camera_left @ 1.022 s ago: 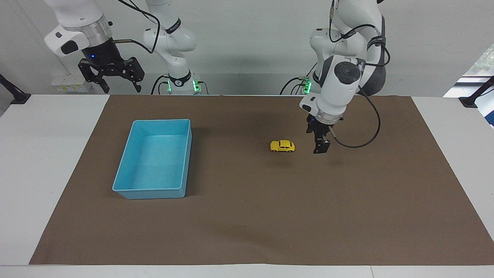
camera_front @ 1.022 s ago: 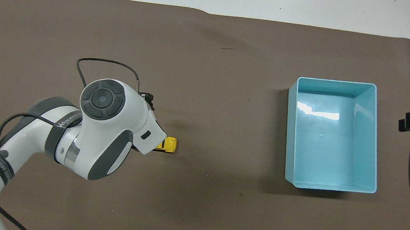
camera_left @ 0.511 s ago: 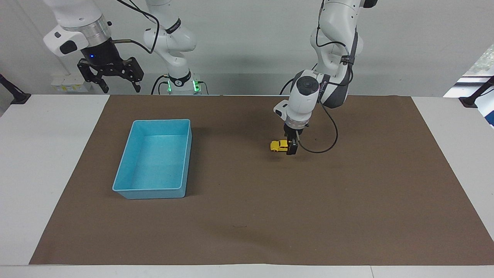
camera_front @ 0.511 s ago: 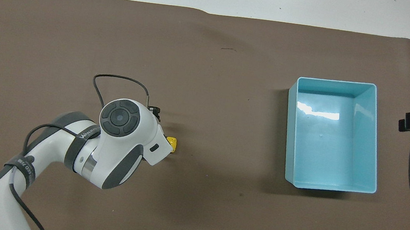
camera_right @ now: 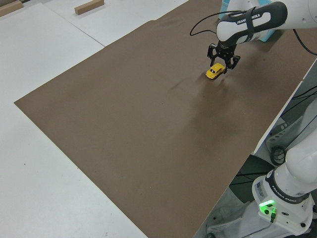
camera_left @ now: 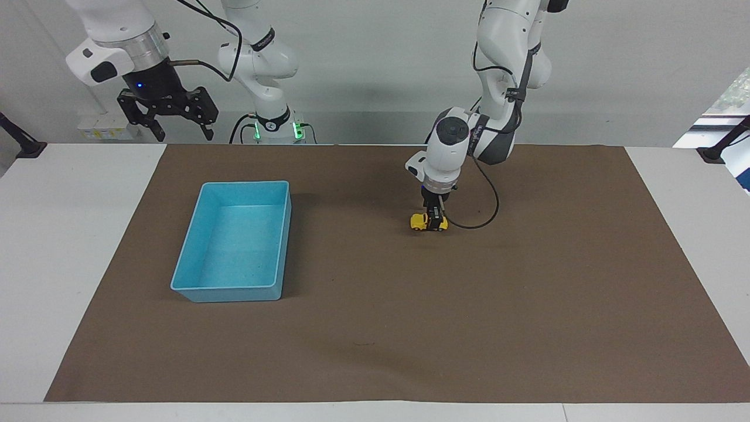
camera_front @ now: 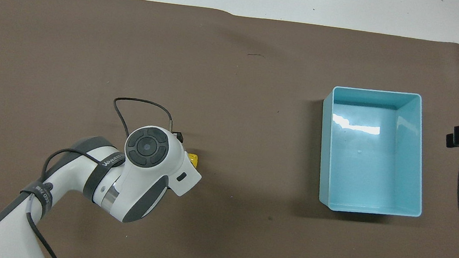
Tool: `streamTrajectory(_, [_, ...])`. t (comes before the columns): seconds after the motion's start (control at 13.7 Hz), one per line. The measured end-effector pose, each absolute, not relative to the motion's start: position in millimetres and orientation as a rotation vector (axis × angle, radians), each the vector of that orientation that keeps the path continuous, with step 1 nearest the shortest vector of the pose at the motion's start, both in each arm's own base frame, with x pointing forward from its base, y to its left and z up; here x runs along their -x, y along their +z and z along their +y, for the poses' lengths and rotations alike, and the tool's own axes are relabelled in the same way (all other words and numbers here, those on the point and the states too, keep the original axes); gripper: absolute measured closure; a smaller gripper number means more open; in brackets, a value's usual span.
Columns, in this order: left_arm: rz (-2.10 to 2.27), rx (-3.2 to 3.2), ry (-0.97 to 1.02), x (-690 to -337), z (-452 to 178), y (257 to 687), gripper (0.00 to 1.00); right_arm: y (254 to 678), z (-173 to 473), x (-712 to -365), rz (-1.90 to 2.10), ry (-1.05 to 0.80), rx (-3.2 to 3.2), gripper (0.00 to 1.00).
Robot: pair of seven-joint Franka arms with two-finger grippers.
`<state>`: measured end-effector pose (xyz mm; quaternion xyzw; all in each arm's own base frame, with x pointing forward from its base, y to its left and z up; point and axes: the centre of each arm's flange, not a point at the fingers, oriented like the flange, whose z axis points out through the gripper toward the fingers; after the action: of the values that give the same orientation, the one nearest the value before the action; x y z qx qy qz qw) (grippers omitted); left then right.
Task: Wind up and store yellow beetle car
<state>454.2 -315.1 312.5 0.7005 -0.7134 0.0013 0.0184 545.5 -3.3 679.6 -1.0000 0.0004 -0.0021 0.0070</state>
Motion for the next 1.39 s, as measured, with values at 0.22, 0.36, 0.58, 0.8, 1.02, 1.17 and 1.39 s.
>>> streamTrajectory(0.22, [-2.207, -2.189, 0.024, -457.8, -313.1, 315.1, 0.57, 679.6, -3.3, -545.5, 0.001, -0.007, 3.128, 0.00])
streamTrajectory(0.36, [-2.207, -2.190, 0.026, -458.0, -312.9, 315.1, 0.57, 679.6, -3.3, -545.5, 0.001, -0.007, 3.128, 0.00])
streamTrajectory(0.58, [-2.200, -2.193, 0.028, -459.5, -309.0, 314.8, 0.57, 679.6, -3.3, -545.5, 0.001, -0.007, 3.128, 0.00])
streamTrajectory(0.8, [-2.242, -2.148, 0.028, -464.8, -293.7, 314.4, 0.57, 679.6, -3.3, -545.5, 0.001, -0.007, 3.128, 0.00])
streamTrajectory(1.02, [-2.269, -2.117, 0.027, -474.1, -268.4, 314.7, 0.57, 679.6, -3.3, -545.5, 0.001, -0.007, 3.128, 0.00])
streamTrajectory(1.17, [-2.291, -2.093, 0.027, -479.0, -254.1, 314.8, 0.57, 679.6, -3.3, -545.5, 0.001, -0.007, 3.128, 0.00])
streamTrajectory(1.39, [-2.308, -2.073, 0.025, -489.3, -224.4, 314.5, 0.57, 679.6, -3.3, -545.5, 0.001, -0.007, 3.128, 0.00])
